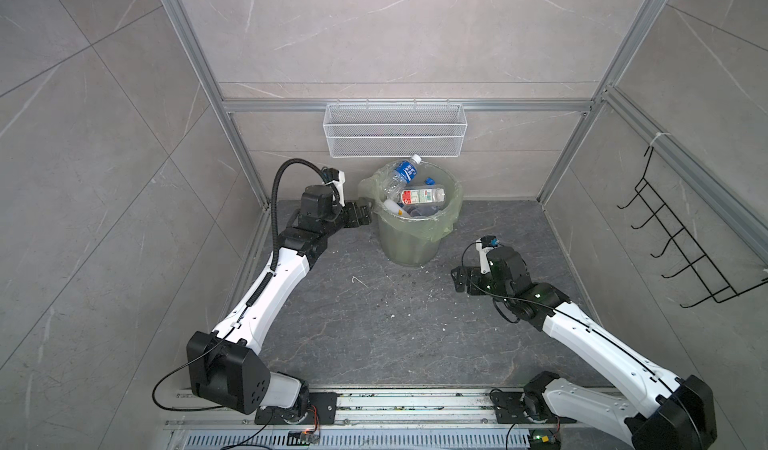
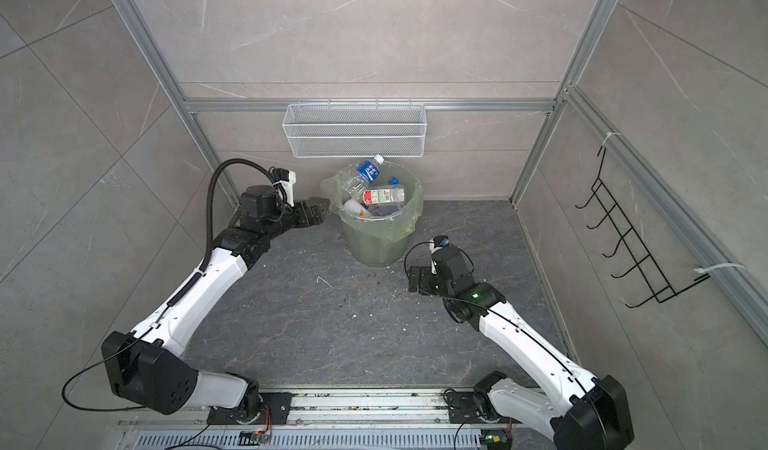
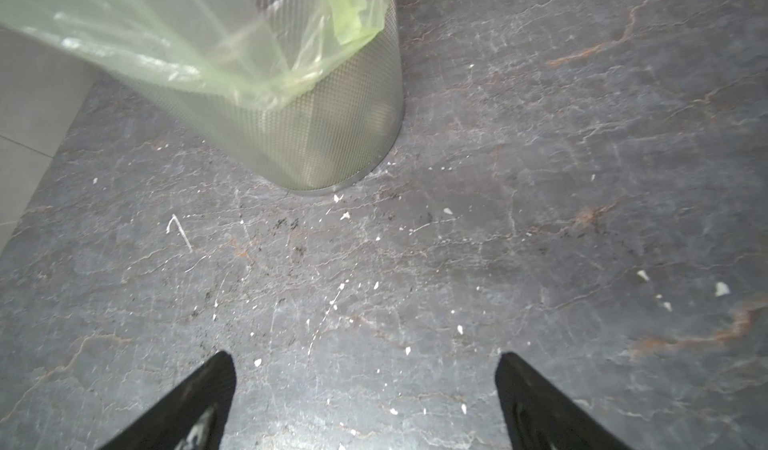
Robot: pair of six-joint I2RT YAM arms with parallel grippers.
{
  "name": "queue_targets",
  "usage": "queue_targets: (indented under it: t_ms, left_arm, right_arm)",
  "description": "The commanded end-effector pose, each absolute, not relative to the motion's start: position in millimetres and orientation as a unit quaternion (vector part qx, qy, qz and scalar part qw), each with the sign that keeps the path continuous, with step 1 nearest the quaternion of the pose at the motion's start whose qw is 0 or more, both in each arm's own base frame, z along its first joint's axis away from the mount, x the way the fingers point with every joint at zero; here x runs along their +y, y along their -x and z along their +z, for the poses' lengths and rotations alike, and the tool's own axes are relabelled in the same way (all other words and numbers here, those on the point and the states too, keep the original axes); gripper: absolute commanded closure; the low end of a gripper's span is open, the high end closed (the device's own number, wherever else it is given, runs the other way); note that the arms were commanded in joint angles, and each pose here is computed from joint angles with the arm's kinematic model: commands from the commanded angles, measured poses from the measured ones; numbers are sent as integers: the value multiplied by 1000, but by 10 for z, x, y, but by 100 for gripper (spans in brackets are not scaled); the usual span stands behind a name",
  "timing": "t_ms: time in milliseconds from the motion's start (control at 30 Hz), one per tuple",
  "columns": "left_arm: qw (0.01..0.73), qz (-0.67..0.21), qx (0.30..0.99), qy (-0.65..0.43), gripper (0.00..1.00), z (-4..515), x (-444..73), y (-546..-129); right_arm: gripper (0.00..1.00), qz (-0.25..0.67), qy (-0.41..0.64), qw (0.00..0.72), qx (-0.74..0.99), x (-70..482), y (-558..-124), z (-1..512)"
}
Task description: Throw the plastic bottles in the bin
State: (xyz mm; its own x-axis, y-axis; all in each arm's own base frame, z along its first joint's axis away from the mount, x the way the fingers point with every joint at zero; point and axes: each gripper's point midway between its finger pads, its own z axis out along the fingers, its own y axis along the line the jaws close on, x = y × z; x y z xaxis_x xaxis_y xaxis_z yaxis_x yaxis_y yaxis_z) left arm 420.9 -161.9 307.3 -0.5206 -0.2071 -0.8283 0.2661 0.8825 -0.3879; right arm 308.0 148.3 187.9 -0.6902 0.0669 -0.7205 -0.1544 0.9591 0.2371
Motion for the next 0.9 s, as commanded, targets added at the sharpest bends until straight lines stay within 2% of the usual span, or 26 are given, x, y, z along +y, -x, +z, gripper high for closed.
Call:
queue_targets:
  t_ms: [0,333,500,633,867]
  left_arm:
    - [517,-261,815,17,0,3272,-1434,-4143]
    - [484,-237,836,104,0,2779,-975,-4015]
    - [487,-190,841,139,0,2592,-733,-3960]
    - [479,-148,853,148,1,2436,-554,-3936]
    - [522,-84,841,118,1,2269,-378,-3893]
  right_arm:
    - [0,117,17,394,911,1368,-3220,1965]
    - [0,136,-93,384,908,809,-3714,2189]
    - [0,124,-133,398,899,541,-3855,2194]
    - [0,100,-131,425,890,408,-3933,2145]
    - [0,49,-100,490,865,252,-3930,2042]
